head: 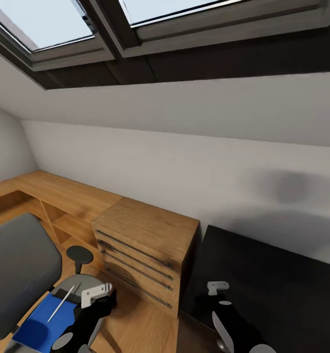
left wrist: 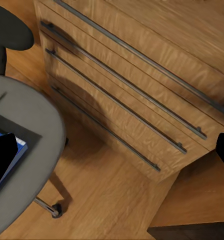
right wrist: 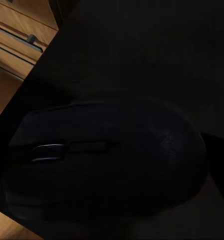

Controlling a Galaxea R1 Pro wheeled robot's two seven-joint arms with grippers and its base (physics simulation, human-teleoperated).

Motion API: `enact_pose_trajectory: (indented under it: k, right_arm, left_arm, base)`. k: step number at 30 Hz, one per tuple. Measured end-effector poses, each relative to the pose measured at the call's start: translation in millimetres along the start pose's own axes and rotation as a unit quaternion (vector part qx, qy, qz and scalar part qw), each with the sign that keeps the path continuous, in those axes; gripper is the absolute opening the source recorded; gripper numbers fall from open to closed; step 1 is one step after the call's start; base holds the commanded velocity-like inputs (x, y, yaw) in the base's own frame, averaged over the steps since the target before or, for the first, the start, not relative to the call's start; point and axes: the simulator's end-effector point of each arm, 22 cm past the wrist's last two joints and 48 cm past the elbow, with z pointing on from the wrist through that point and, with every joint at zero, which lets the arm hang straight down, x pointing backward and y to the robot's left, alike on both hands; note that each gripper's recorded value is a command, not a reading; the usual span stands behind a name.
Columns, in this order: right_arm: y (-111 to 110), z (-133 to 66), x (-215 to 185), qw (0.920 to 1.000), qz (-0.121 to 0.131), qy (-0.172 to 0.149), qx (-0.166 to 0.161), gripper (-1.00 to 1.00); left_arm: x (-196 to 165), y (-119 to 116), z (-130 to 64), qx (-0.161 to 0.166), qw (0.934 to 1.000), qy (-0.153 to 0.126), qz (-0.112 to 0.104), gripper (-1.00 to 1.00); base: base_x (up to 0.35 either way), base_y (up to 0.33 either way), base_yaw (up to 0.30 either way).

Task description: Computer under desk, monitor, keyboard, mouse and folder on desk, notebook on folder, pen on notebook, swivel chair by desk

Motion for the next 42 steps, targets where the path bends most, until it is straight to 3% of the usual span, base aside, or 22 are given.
enact_pose_trajectory:
  k: [8,9,26,28,31,33,34,42]
  right_arm:
    - [1,0.0,0,1.0,0.0,0.0,-0.001,-1.0]
    - [1,0.0,0,1.0,0.0,0.001,-0.001,1.0]
    - [2,-6.8,-7,1.0,0.001,-0.01,-0.002,1.0]
    - [2,-7.7,-16,0.9997,0.002,-0.022,-0.003,1.0]
    - [4,-16.6,-57,0.9974,0.006,-0.071,-0.006,1.0]
    - [5,-42.0,-114,0.9895,0.02,-0.142,-0.012,1.0]
    - [6,-51.1,-118,0.9875,0.029,-0.154,-0.015,1.0]
    - [8,-90.5,-116,0.9809,0.077,-0.175,-0.037,1.0]
  left_arm:
    - [0,0,0.0,0.0,1.0,0.0,0.0,1.0]
    - [0,0,0.0,0.0,1.0,0.0,0.0,1.0]
    - [-3,0,-5.7,0.0,1.0,0.0,0.001,1.0]
    - [-2,0,-5.6,0.0,1.0,0.0,0.001,1.0]
    - [-2,0,-5.6,0.0,1.0,0.0,0.001,1.0]
    - [-1,0,-5.4,-0.001,1.0,0.001,0.002,1.0]
    - [-1,0,-5.4,-0.001,1.0,0.002,0.002,1.0]
    - [4,-3,-5.3,0.003,0.9999,0.008,0.008,1.0]
  base:
    - [0.0,0.0,0.0]
    - [0.0,0.0,0.0]
    - [0.0,0.0,0.0]
    - [0.0,0.0,0.0]
    - [0.0,0.0,0.0]
    - [0.0,0.0,0.0]
    - [0.0,0.0,0.0]
    - [0.0,0.0,0.0]
